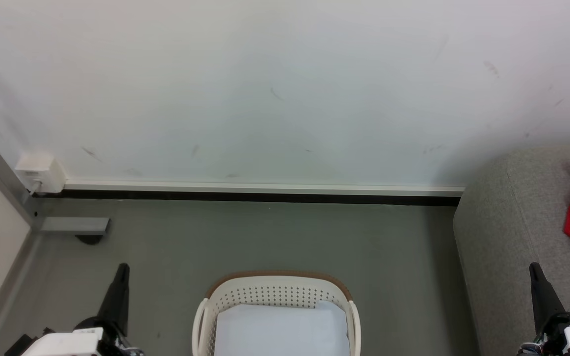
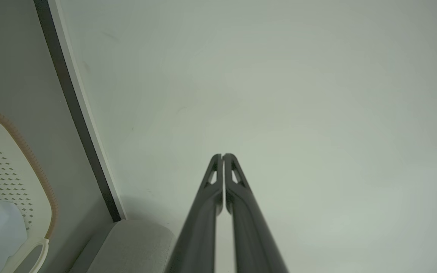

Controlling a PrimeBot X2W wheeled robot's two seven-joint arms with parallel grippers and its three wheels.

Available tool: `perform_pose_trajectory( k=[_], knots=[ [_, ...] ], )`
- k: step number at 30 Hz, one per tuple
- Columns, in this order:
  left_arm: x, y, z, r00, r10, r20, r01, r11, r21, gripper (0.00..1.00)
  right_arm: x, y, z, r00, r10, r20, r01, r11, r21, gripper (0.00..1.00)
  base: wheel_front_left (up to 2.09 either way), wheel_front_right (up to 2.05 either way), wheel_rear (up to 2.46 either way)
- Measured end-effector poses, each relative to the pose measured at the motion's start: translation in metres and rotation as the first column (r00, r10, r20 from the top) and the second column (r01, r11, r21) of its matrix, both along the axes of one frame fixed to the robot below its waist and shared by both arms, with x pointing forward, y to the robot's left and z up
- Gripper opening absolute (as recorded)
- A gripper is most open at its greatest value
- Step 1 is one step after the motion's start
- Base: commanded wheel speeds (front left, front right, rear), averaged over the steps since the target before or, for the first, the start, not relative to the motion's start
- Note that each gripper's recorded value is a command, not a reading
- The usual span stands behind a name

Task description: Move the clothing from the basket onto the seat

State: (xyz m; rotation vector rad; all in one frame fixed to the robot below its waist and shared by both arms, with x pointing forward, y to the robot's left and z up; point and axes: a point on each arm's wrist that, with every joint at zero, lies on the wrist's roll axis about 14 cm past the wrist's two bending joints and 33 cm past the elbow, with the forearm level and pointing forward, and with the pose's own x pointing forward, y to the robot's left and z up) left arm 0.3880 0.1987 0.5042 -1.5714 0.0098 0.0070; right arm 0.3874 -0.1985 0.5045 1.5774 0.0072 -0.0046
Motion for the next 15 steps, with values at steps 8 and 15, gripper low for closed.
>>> perform_pose_trajectory(
  k=[8, 15],
  knots=[
    [0.0, 0.0, 0.0, 1.0, 0.0, 0.0, 0.0, 1.0, 0.0, 0.0, 0.0, 0.0, 0.0, 1.0, 0.0, 0.0, 0.0, 1.0, 0.0, 0.0, 0.0, 0.0, 0.0],
    [0.0, 0.0, 0.0, 1.0, 0.0, 0.0, 0.0, 1.0, 0.0, 0.0, 0.0, 0.0, 0.0, 1.0, 0.0, 0.0, 0.0, 1.0, 0.0, 0.0, 0.0, 0.0, 0.0]
  ],
)
